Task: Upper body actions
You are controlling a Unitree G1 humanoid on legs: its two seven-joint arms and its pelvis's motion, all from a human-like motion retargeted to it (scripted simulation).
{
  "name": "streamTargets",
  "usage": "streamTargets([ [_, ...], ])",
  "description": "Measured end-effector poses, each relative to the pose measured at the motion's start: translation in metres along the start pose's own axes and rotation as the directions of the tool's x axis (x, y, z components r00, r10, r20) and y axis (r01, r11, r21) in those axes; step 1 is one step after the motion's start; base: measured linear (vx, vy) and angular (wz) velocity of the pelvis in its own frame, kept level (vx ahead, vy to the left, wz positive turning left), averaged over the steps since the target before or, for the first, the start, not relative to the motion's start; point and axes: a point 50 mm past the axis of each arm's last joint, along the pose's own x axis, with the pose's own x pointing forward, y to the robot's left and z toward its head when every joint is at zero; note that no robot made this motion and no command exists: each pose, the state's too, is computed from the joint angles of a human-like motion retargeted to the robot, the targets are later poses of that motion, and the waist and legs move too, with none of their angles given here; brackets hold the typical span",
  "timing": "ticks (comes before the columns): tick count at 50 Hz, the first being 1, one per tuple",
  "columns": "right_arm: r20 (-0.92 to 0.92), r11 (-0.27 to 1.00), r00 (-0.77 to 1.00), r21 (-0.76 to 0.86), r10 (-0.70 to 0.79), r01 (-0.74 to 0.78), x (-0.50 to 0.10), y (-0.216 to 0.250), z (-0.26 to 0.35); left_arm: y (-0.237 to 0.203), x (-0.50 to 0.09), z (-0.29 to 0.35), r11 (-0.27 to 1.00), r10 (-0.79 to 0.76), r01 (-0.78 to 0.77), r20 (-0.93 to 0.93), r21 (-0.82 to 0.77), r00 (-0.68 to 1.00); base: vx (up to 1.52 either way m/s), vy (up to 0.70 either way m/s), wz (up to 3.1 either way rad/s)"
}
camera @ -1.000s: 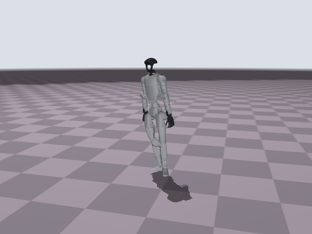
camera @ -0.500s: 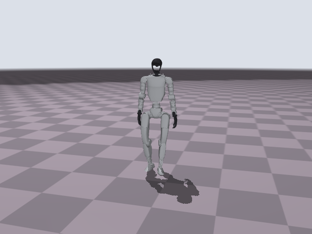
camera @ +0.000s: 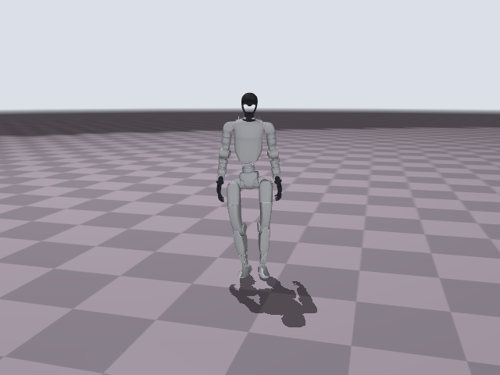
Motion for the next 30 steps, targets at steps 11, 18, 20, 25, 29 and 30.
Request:
streamTargets([
  [11, -0.077, 1.000, 0.997, 0.018, -0.018, 0.019, -0.001, -0.003, -0.014, -0.014, -0.002, 0.027, 0.999, -0.051, 0.049, 0.104, 0.021, 0.993, -0.05, 0.02, -1.18],
  [18, 0.061, 1.000, 0.998, 0.017, -0.006, 0.005, 0.000, -0.004, 0.024, -0.016, -0.005, 0.048, 0.998, -0.044, 0.038, 0.158, 0.043, 0.986, -0.19, 0.06, -3.12],
  [20, 0.109, 1.000, 0.994, -0.010, -0.012, 0.013, -0.001, -0.004, 0.040, -0.015, -0.005, 0.055, 0.998, -0.048, 0.043, 0.172, 0.035, 0.984, -0.33, 0.04, -1.28],
  [25, 0.213, 1.000, 0.977, 0.015, -0.014, 0.011, -0.004, 0.005, 0.064, -0.001, -0.008, 0.072, 0.996, -0.042, 0.025, 0.199, 0.089, 0.979, -0.40, 0.09, -1.72],
  [29, 0.182, 0.996, 0.983, 0.070, 0.039, -0.053, -0.002, 0.010, 0.049, 0.017, -0.011, 0.088, 0.980, 0.021, -0.069, 0.249, 0.187, 0.968, -0.26, 0.08, -2.77],
  [30, 0.153, 0.996, 0.987, 0.070, 0.048, -0.060, -0.001, 0.010, 0.042, 0.018, -0.010, 0.087, 0.977, 0.032, -0.083, 0.251, 0.197, 0.967, -0.16, 0.01, -3.05],
])
